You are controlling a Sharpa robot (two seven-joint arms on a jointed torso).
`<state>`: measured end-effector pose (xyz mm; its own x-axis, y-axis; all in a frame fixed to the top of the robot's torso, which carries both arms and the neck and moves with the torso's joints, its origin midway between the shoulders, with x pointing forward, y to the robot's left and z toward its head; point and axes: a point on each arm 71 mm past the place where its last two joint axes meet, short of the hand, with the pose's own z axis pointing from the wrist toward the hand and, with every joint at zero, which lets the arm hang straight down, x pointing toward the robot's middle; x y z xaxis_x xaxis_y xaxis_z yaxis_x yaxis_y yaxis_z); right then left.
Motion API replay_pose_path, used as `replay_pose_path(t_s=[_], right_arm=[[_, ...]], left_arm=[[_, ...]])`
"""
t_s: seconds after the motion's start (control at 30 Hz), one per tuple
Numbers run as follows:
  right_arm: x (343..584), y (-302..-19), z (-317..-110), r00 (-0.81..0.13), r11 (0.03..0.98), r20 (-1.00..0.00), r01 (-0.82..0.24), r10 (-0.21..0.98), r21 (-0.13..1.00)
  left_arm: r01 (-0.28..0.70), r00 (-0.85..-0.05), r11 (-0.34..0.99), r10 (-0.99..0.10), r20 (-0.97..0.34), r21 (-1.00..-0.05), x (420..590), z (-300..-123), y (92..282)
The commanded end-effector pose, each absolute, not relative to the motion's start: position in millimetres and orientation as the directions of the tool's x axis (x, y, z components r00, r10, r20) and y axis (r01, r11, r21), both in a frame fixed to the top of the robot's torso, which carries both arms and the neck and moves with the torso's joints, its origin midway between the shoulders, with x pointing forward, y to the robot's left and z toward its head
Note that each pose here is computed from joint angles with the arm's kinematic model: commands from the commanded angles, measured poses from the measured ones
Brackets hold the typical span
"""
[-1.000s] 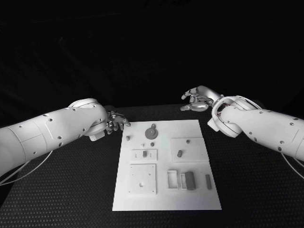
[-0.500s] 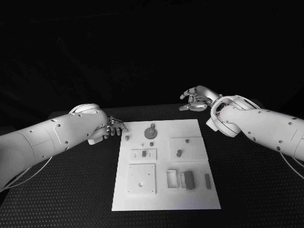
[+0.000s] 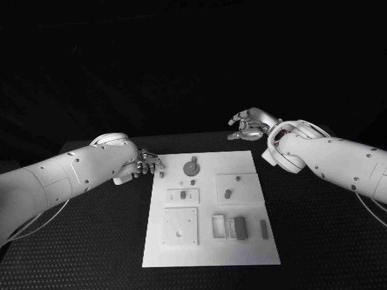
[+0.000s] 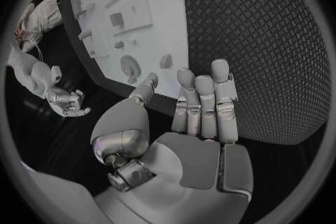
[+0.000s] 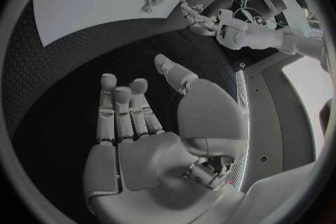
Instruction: Assemble the parts on the task board
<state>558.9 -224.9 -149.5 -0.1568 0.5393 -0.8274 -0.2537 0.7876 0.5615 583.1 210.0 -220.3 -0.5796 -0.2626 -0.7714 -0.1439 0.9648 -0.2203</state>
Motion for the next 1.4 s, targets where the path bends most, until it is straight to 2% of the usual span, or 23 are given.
replay_pose_path(t_s=[0.03,1.4], right_arm=[[558,-222,-150,-0.167,0.785,-0.829,-0.268,0.534,0.559],[558,-220,-150,-0.170,0.783,-0.828,-0.271,0.534,0.560]], left_arm=[[-0.127,-0.607,0.961,-0.272,-0.747,-0.246,581.4,-222.3,203.3],[-0.116,-0.637,0.963,-0.260,-0.725,-0.243,580.3,-233.1,193.5]])
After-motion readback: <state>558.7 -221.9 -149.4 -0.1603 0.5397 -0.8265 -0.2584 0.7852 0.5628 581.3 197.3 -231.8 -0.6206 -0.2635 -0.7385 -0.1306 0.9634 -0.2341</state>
